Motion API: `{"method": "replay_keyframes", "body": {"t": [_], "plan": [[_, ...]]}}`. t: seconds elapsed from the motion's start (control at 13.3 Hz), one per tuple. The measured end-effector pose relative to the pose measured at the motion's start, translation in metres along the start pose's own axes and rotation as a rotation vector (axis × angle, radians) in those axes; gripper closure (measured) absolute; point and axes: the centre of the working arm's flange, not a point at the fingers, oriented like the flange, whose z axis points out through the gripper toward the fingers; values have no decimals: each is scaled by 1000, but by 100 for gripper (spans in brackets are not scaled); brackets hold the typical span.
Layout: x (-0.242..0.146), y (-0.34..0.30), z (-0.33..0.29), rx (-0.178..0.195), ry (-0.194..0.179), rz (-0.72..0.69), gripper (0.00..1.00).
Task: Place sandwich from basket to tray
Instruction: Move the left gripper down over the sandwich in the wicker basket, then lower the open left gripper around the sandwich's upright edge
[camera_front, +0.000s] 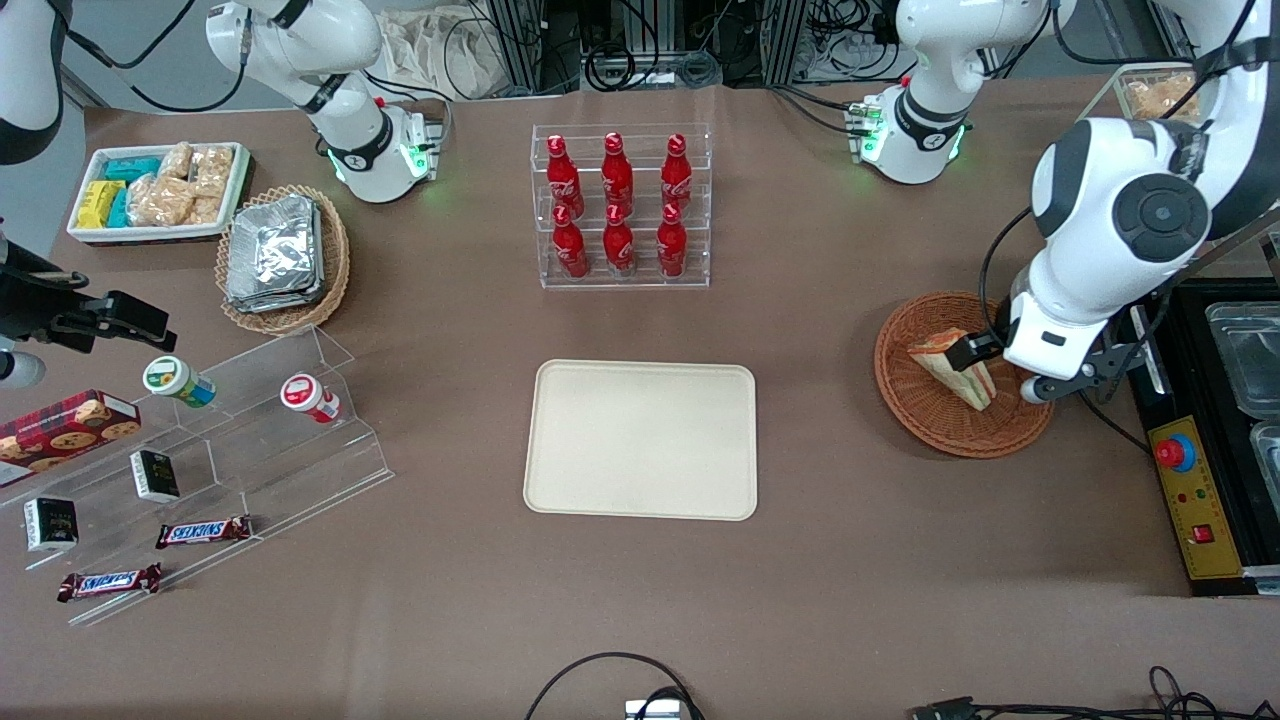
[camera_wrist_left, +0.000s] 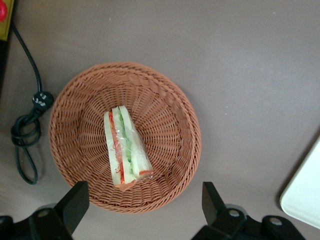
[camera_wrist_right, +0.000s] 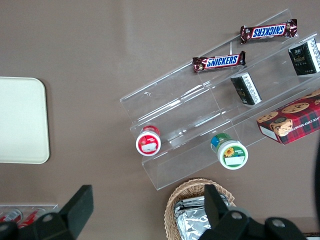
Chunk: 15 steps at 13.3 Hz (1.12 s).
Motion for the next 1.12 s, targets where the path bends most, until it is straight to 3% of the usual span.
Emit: {"method": "replay_keyframes", "body": {"t": [0.38,1.12], "plan": [[-16,-5,50,10,16,-71,0],[-36,-22,108,-30,46,-126,0]]}}
